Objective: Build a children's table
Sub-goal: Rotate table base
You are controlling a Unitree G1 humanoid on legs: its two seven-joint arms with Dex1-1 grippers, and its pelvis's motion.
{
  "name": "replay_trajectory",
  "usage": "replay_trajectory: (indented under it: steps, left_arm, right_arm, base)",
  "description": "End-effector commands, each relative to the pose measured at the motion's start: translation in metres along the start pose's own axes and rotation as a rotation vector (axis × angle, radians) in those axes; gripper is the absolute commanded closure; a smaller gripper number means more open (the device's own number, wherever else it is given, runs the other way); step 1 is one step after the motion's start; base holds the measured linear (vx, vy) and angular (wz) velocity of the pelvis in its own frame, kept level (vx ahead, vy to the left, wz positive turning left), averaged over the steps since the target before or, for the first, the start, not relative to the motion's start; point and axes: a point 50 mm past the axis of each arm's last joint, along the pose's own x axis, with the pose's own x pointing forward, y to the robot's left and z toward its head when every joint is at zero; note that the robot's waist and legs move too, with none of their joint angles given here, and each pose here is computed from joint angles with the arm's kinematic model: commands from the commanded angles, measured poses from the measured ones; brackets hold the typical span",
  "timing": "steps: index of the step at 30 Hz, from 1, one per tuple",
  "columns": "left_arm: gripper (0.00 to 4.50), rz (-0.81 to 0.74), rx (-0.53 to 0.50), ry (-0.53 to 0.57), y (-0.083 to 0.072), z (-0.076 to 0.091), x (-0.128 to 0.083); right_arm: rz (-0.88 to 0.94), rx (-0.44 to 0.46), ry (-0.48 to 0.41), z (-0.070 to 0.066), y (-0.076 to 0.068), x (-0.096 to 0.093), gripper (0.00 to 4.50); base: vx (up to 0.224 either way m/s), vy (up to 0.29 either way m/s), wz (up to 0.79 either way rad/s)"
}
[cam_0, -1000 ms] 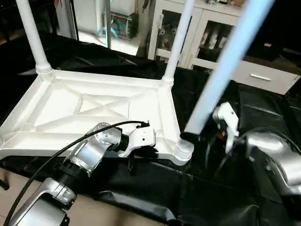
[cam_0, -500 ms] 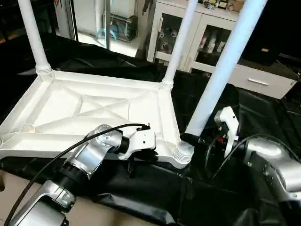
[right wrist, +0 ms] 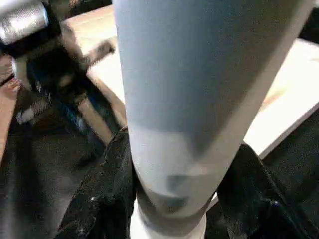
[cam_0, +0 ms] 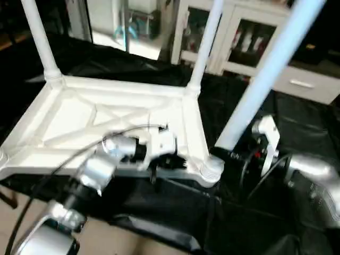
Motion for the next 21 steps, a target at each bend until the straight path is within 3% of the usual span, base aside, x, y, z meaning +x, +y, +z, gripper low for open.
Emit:
replay_trajectory:
  steps: [1,6,11,12,13,15,21]
  left_arm:
    - [3.41,-0.009,0.006,-0.044,0.002,0.010,-0.003]
    - [2.97,0.154,-0.044,-0.223,0.027,0.038,-0.013]
    - [2.56,0.219,-0.067,-0.296,0.037,0.053,-0.017]
    - [2.50,0.236,-0.129,-0.414,0.041,0.069,-0.018]
    - [2.40,0.236,-0.129,-0.414,0.041,0.069,-0.018]
    - [2.17,0.234,-0.267,-0.611,0.047,0.093,-0.019]
    - [1.80,0.132,-0.360,-0.742,0.045,0.113,-0.016]
  right_arm:
    - [0.013,-0.051,-0.025,0.020,-0.001,-0.004,2.69]
    - [0.021,-0.127,-0.078,0.050,0.000,0.001,2.69]
    - [0.040,-0.159,-0.102,0.063,0.004,0.005,2.69]
    - [0.080,-0.174,-0.089,0.067,0.010,0.008,2.69]
    - [0.080,-0.174,-0.089,0.067,0.010,0.008,2.69]
    - [0.105,-0.182,-0.063,0.066,0.015,0.012,2.69]
    - [0.098,-0.188,-0.044,0.066,0.015,0.017,2.69]
  base:
    - [0.000,0.000,0.00]
    - [0.000,0.000,0.00]
    - [0.000,0.000,0.00]
    - [0.000,0.000,0.00]
    - [0.000,0.000,0.00]
    - [0.000,0.000,0.00]
    - [0.000,0.000,0.00]
